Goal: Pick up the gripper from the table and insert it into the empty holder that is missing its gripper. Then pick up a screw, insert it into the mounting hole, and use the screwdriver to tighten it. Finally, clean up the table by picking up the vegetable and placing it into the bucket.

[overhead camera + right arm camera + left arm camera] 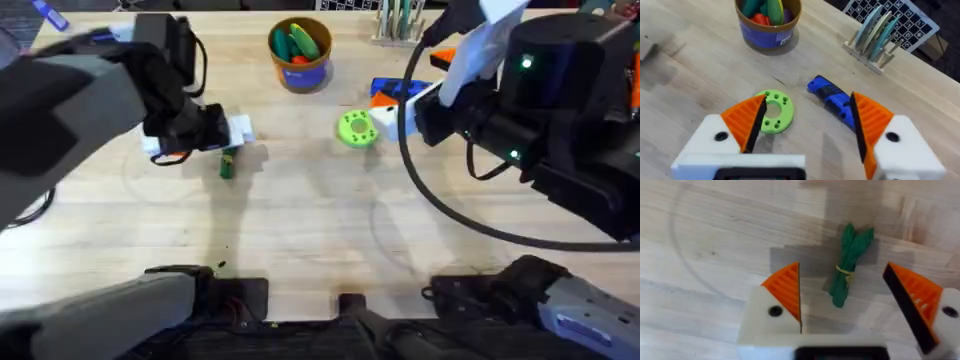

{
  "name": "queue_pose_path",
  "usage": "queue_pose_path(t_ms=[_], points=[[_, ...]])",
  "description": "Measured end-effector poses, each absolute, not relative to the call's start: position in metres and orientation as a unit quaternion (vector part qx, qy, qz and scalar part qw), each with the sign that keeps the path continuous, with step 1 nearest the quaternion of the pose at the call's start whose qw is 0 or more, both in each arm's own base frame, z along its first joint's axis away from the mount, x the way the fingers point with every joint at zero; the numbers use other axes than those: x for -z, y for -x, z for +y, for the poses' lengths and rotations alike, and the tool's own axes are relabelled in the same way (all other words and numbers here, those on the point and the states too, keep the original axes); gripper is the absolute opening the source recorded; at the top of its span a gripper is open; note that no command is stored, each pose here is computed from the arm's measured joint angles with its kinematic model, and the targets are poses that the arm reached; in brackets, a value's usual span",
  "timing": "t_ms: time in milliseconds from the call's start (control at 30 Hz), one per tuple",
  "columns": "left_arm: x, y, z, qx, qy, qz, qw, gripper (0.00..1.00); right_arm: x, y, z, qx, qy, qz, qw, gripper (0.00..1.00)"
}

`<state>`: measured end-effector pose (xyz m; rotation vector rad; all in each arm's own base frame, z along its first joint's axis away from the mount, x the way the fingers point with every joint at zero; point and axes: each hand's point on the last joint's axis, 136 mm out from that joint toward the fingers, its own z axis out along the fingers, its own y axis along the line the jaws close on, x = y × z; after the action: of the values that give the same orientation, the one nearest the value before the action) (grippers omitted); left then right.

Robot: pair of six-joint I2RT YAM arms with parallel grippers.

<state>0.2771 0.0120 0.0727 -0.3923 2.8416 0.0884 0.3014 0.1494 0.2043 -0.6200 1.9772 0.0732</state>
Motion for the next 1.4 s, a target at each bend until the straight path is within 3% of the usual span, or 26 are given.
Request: queue_pose_path(t_ms=[233,467,533,667,700,900,1033,1100,1300,1400], points=[[-0.044,-0.282,0.002,-0.01,0.102,0.99,0.096,0.992,-0.204,-0.301,0.149,-0.03,0.257,0.821,0.509,0.991],[-0.031,-0.28,-0.004,0.003,0.098,0.993,0.068,0.785,-0.204,-0.301,0.149,-0.03,0.257,0.821,0.509,0.991],[-0.03,-0.281,-0.005,0.006,0.098,0.993,0.065,0.665,-0.204,-0.301,0.149,-0.03,0.257,0.821,0.509,0.991],[-0.03,-0.289,-0.01,0.02,0.097,0.993,0.064,0.122,-0.204,-0.301,0.149,-0.03,0.257,0.821,0.509,0.992],[-0.031,-0.29,-0.011,0.023,0.093,0.993,0.064,0.035,-0.204,-0.301,0.149,-0.03,0.257,0.821,0.509,0.992],[-0.032,-0.288,-0.014,0.033,0.098,0.993,0.06,0.022,-0.204,-0.301,0.149,-0.031,0.256,0.821,0.509,0.991],[-0.044,-0.299,-0.029,0.079,0.11,0.988,0.076,0.022,-0.204,-0.301,0.149,-0.031,0.256,0.821,0.509,0.991],[-0.063,-0.325,-0.04,0.118,0.118,0.978,0.129,0.022,-0.204,-0.301,0.149,-0.031,0.256,0.821,0.509,0.991],[-0.158,-0.419,-0.084,0.24,0.121,0.901,0.341,0.021,-0.205,-0.302,0.15,-0.031,0.256,0.821,0.51,0.992],[-0.183,-0.441,-0.111,0.287,0.11,0.869,0.389,0.021,-0.205,-0.302,0.15,-0.031,0.256,0.821,0.51,0.991]])
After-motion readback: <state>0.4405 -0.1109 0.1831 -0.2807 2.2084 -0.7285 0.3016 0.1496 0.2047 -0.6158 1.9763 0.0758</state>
